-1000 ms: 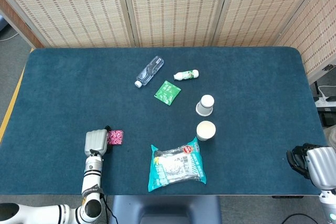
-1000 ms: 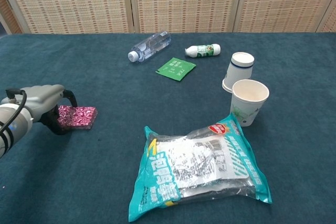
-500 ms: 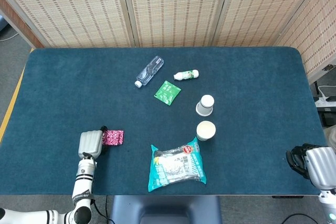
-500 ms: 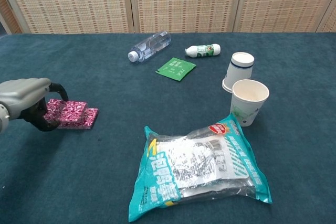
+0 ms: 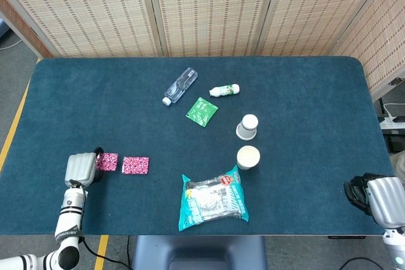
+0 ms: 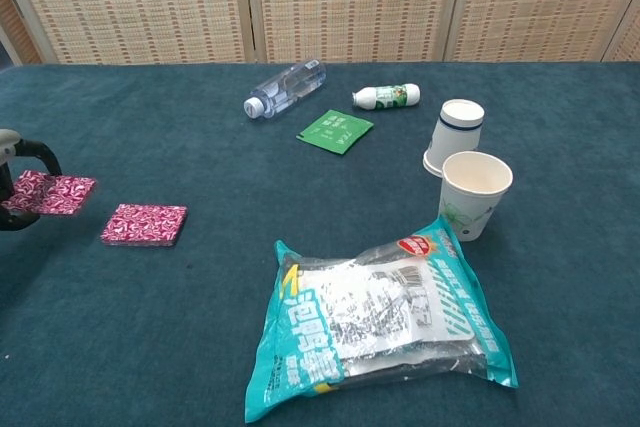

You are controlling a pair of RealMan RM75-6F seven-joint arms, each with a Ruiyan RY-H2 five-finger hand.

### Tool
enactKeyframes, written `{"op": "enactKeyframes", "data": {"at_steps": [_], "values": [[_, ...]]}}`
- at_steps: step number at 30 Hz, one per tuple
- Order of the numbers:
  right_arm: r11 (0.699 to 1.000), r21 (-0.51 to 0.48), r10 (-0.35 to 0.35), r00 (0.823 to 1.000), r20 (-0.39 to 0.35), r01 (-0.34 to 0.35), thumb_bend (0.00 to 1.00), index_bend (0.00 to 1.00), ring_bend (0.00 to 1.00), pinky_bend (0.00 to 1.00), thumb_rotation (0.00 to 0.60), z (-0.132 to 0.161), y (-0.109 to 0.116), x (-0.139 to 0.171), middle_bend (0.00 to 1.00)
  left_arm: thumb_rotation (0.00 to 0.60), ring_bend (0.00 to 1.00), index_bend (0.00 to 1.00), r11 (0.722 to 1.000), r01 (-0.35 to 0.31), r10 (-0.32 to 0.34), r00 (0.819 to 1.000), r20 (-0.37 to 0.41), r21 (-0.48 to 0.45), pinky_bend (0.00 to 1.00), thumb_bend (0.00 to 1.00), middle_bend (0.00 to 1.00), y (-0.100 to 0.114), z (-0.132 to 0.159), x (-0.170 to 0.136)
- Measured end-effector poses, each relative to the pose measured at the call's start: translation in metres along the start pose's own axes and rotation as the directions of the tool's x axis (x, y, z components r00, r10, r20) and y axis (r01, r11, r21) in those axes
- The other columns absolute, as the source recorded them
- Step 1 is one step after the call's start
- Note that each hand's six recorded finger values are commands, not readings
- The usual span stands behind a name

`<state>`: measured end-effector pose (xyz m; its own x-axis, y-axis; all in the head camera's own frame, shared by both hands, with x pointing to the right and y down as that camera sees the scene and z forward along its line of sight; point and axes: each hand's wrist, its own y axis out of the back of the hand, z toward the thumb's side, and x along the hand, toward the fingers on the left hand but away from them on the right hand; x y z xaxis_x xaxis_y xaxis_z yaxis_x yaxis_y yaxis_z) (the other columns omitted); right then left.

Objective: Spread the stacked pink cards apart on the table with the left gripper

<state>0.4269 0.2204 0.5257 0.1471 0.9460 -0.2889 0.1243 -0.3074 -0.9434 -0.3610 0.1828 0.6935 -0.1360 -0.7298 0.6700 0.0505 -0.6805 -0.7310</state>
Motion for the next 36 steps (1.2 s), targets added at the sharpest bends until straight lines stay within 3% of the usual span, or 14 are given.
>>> {"op": "enactKeyframes", "data": {"at_steps": [8, 11, 16, 22, 30, 36], "values": [[1.0, 0.002, 0.003, 1.0, 0.003, -0.003, 0.44, 1.0, 0.79, 0.89, 0.6, 0.0, 0.0, -0.001, 0.88, 0.6, 1.0, 0.43, 0.999, 0.039, -0.038, 0.998, -0.057, 0.01, 1.0, 0.37, 1.0, -0.015, -0.04, 0.024], [1.0, 0.004, 0.005, 1.0, 0.003, -0.005, 0.44, 1.0, 0.79, 0.89, 0.6, 0.0, -0.001, -0.001, 0.88, 0.6, 1.0, 0.38, 0.999, 0.054, -0.053, 0.996, -0.076, 0.004, 1.0, 0.37, 1.0, -0.021, -0.048, 0.029], [1.0, 0.002, 0.006, 1.0, 0.001, -0.006, 0.44, 1.0, 0.79, 0.89, 0.6, 0.0, -0.001, 0.0, 0.88, 0.6, 1.0, 0.23, 0.998, 0.059, -0.059, 0.995, -0.076, 0.004, 1.0, 0.37, 1.0, -0.027, -0.045, 0.03], [1.0, -0.004, 0.007, 1.0, -0.001, -0.007, 0.44, 1.0, 0.79, 0.89, 0.6, 0.0, 0.0, 0.0, 0.88, 0.6, 1.0, 0.13, 0.998, 0.063, -0.061, 0.995, -0.077, 0.021, 1.0, 0.37, 1.0, -0.027, -0.04, 0.029], [1.0, -0.006, 0.006, 1.0, -0.004, -0.006, 0.44, 1.0, 0.79, 0.89, 0.6, 0.0, 0.001, 0.0, 0.88, 0.6, 1.0, 0.12, 0.997, 0.077, -0.075, 0.994, -0.074, 0.024, 1.0, 0.37, 1.0, -0.026, -0.036, 0.022], [1.0, -0.001, 0.013, 1.0, -0.006, -0.013, 0.44, 1.0, 0.79, 0.89, 0.6, 0.001, -0.001, 0.0, 0.88, 0.6, 1.0, 0.12, 0.998, 0.066, -0.066, 0.998, -0.007, -0.011, 1.0, 0.37, 1.0, -0.016, -0.011, 0.008]]}}
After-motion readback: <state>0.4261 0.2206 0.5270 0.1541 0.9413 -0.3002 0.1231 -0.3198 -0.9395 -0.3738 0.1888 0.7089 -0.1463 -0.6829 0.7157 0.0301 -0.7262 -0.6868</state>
